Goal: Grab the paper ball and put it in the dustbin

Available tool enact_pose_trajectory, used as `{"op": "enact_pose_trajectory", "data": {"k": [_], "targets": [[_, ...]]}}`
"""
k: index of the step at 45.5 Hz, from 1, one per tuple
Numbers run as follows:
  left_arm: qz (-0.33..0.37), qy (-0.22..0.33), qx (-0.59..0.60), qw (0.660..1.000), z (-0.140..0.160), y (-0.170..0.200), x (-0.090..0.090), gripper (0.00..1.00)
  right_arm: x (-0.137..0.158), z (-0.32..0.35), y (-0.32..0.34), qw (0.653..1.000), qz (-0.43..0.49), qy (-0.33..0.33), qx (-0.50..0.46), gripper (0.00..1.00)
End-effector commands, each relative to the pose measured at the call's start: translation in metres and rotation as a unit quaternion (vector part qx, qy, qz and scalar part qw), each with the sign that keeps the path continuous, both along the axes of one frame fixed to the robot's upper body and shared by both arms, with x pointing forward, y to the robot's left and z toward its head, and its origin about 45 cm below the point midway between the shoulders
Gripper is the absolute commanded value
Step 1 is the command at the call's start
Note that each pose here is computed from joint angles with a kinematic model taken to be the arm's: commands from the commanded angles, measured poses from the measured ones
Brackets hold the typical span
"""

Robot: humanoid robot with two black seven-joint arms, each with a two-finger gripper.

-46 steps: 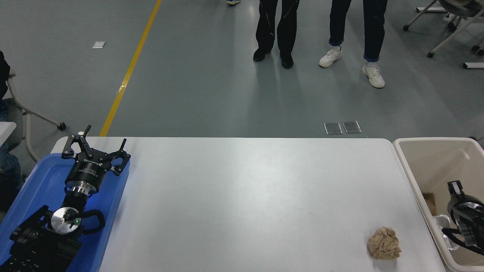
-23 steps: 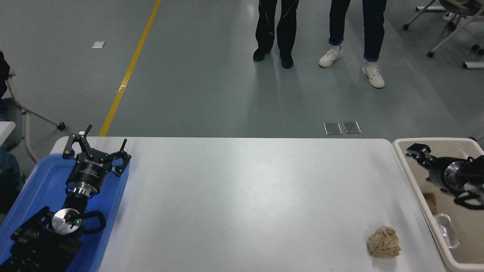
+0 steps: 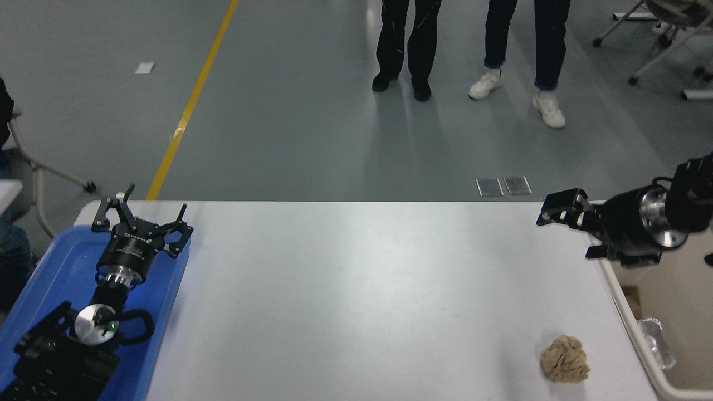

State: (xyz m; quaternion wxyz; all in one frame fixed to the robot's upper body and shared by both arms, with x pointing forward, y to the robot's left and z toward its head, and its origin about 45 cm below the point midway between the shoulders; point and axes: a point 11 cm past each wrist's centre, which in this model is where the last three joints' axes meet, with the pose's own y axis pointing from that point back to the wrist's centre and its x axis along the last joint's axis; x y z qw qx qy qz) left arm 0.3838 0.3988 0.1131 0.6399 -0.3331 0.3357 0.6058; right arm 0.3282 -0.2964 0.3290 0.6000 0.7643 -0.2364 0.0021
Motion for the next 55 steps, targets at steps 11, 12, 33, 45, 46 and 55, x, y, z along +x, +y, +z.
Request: {"op": "enact_pose_trajectory", "data": {"k": [11,12,33,45,46,55], "targets": [[0.000,0.000,0.001,1.000,0.000,0.001,0.000,0.99,-0.031,0.093,0.078,0.985,0.157,0.076,0.008,1.00],[0.000,0.000,0.001,1.000,0.000,0.001,0.000,0.99,-0.032,0.095,0.080,0.984,0.161,0.077,0.009,1.00],[0.001,0.000,0.001,1.000,0.000,0.001,-0.001,0.99,-0.032,0.093,0.078,0.984,0.158,0.081,0.009,1.00],[0.001,0.000,0.001,1.000,0.000,0.001,-0.001,0.99,-0.035,0.049,0.031,0.989,0.080,0.123,0.020,1.00],[0.001,0.000,0.000,1.000,0.000,0.000,0.000,0.99,-0.035,0.044,0.025,0.990,0.070,0.124,0.020,1.00],[0.001,-0.001,0.000,1.000,0.000,0.000,0.000,0.99,-0.039,-0.017,-0.031,0.992,-0.030,0.120,0.038,1.00]]}}
